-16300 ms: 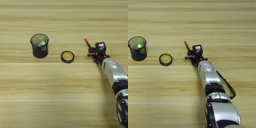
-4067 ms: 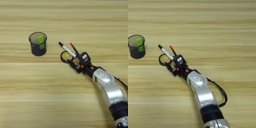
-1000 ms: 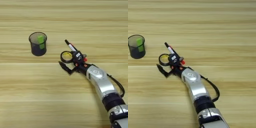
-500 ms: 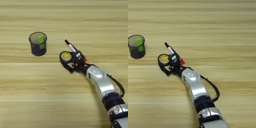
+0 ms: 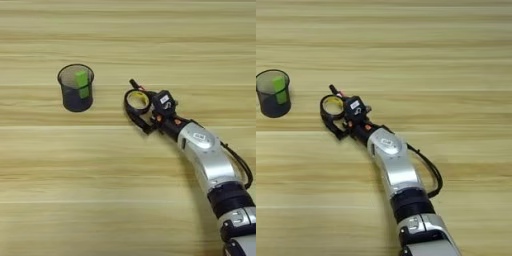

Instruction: Move the objects on the table

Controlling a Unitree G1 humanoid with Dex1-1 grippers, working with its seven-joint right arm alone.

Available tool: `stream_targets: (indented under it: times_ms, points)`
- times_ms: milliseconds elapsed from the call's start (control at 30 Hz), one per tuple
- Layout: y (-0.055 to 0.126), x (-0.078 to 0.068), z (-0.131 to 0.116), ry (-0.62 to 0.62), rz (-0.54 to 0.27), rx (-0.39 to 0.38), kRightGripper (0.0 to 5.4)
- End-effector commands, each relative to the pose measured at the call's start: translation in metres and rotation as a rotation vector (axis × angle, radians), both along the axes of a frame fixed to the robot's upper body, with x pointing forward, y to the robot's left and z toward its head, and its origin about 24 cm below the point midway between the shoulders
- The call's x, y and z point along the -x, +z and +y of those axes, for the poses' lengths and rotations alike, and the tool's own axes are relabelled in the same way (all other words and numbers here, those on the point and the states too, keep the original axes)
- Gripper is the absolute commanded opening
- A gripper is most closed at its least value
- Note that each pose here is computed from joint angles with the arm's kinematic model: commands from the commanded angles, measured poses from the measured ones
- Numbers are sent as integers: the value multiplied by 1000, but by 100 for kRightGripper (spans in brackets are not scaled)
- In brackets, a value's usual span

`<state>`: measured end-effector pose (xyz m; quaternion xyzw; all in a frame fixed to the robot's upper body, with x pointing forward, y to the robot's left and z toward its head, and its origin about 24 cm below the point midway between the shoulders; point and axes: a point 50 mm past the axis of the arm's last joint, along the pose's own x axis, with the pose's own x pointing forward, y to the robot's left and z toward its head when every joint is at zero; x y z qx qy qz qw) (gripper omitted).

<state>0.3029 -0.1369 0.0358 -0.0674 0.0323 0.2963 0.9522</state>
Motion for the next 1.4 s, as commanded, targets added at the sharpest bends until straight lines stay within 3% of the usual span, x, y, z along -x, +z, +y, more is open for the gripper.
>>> stream_targets:
  times_ms: [33, 233, 567, 900, 1400]
  points:
    - [57, -21, -15, -72, -204, -42, 405]
    - [73, -38, -67, -317, -232, -77, 405]
    - [45, -52, -101, -557, -75, -43, 404]
    - [21, -46, -97, -567, 20, -11, 404]
    - [14, -44, -88, -534, 50, 8, 404]
